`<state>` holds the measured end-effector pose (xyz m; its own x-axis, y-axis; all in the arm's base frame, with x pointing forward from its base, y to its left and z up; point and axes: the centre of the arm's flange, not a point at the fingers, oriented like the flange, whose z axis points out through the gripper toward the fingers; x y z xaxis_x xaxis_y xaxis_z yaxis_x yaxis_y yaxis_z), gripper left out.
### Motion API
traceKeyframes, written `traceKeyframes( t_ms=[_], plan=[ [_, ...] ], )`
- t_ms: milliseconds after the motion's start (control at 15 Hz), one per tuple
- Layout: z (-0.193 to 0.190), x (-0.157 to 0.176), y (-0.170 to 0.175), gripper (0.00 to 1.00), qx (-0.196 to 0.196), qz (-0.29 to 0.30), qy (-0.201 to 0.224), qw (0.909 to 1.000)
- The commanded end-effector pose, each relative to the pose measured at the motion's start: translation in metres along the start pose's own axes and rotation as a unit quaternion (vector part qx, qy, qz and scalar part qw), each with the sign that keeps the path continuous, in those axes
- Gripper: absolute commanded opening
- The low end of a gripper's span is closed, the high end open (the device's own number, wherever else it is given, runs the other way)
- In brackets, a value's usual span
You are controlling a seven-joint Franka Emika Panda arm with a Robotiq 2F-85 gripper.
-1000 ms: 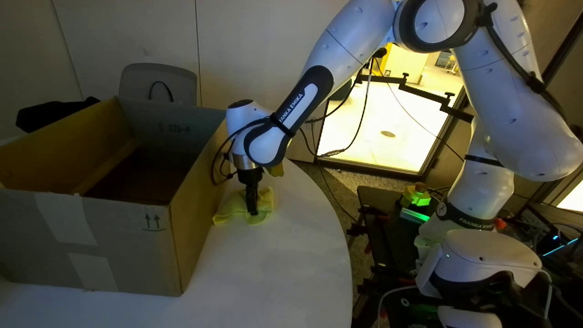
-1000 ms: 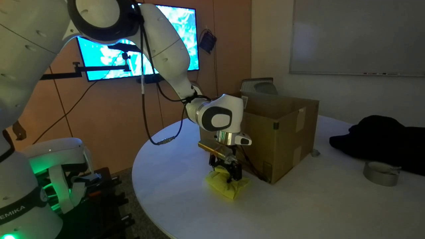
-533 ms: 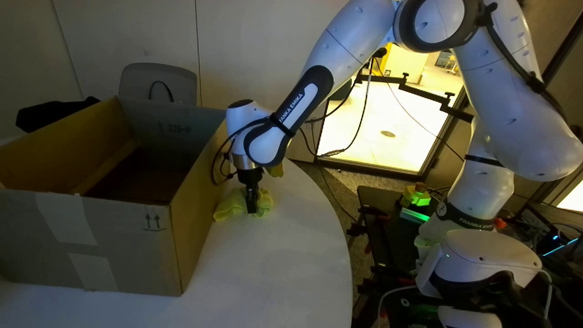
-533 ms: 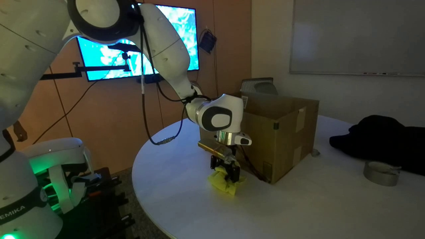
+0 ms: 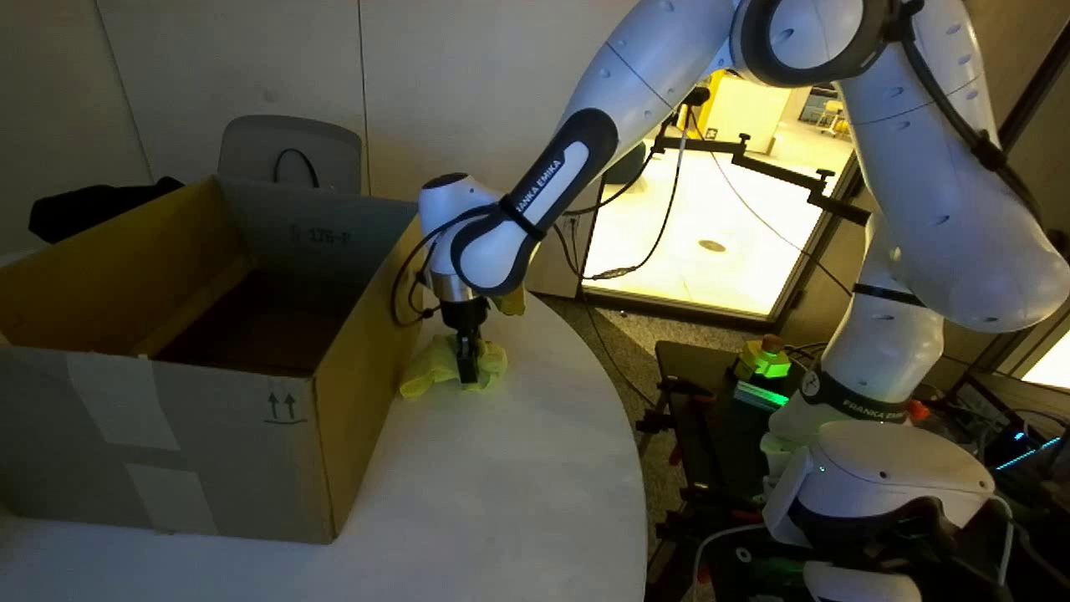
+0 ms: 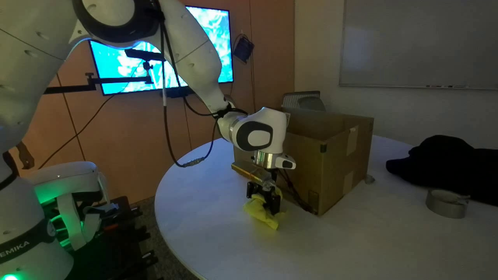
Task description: Put the marker on the towel then fold the towel twice and put it in the brown box.
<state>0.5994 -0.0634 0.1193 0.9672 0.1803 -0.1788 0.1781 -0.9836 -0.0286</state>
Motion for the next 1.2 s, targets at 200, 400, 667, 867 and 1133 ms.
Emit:
traceKeyframes(
  t_ms=[200, 400, 667, 867, 1133],
  plan=[
    [-0.107, -0.041, 0.011, 0.13, -0.001, 0.015, 0.005, 0.9999],
    [-0.159, -0.042, 0.007, 0.12, -0.009, 0.021, 0.032, 0.9992],
    [-0.226, -0.046, -0.016, 0.13, -0.016, 0.025, 0.090, 0.9955],
    [-0.267, -0.040, -0.036, 0.12, -0.012, 0.040, 0.133, 0.9903],
    [-0.311, -0.022, -0.076, 0.12, 0.011, 0.080, 0.204, 0.9756]
  ],
)
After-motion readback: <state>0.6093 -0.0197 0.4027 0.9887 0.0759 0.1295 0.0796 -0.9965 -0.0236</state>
